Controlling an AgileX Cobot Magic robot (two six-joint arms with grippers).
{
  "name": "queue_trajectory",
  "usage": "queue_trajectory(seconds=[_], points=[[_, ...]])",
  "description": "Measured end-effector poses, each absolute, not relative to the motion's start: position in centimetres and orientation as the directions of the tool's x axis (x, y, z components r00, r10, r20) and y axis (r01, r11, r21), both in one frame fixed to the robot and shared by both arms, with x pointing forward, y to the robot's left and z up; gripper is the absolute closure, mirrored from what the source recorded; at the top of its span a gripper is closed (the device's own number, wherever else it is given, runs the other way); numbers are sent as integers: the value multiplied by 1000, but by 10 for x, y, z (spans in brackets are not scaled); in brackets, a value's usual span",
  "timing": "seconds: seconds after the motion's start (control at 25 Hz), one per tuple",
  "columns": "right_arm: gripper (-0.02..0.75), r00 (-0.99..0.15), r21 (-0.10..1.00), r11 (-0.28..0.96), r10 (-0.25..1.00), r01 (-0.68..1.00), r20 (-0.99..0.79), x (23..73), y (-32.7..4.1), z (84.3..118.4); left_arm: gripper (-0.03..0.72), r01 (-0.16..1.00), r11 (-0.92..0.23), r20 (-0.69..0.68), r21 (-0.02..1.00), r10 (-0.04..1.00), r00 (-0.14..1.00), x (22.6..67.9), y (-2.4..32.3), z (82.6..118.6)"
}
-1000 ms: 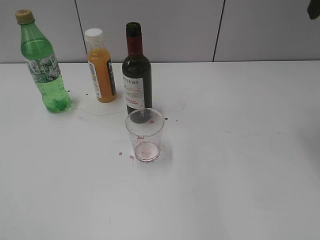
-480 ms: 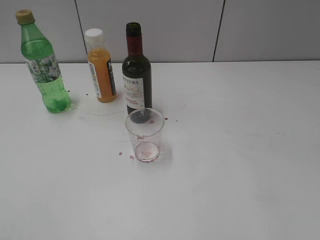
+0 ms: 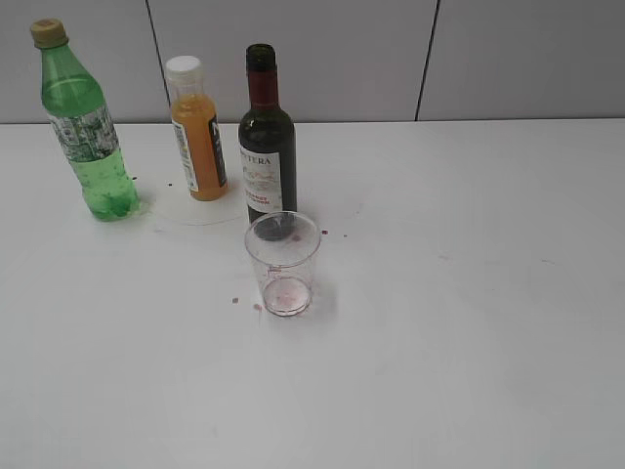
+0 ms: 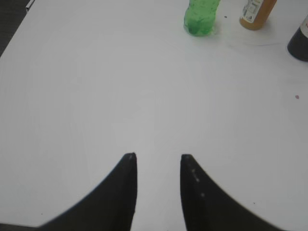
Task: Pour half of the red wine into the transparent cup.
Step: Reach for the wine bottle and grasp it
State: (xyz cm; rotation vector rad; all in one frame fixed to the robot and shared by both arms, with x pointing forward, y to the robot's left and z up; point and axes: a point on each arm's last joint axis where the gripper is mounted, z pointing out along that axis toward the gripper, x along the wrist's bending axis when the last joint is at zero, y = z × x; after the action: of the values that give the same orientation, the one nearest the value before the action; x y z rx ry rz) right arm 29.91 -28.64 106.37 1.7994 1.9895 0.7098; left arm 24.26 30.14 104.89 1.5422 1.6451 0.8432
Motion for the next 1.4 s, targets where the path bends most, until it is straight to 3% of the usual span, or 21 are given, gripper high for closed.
queue_trajectory(seconds=[0.92, 1.4], points=[[167, -149, 878, 17, 987, 479, 62, 239, -295, 1054, 449, 528, 71, -67, 846, 997, -27, 243, 301, 1049], [167, -152, 896, 14, 986, 444, 61, 233, -296, 1053, 445, 528, 71, -67, 846, 997, -27, 243, 301, 1049]])
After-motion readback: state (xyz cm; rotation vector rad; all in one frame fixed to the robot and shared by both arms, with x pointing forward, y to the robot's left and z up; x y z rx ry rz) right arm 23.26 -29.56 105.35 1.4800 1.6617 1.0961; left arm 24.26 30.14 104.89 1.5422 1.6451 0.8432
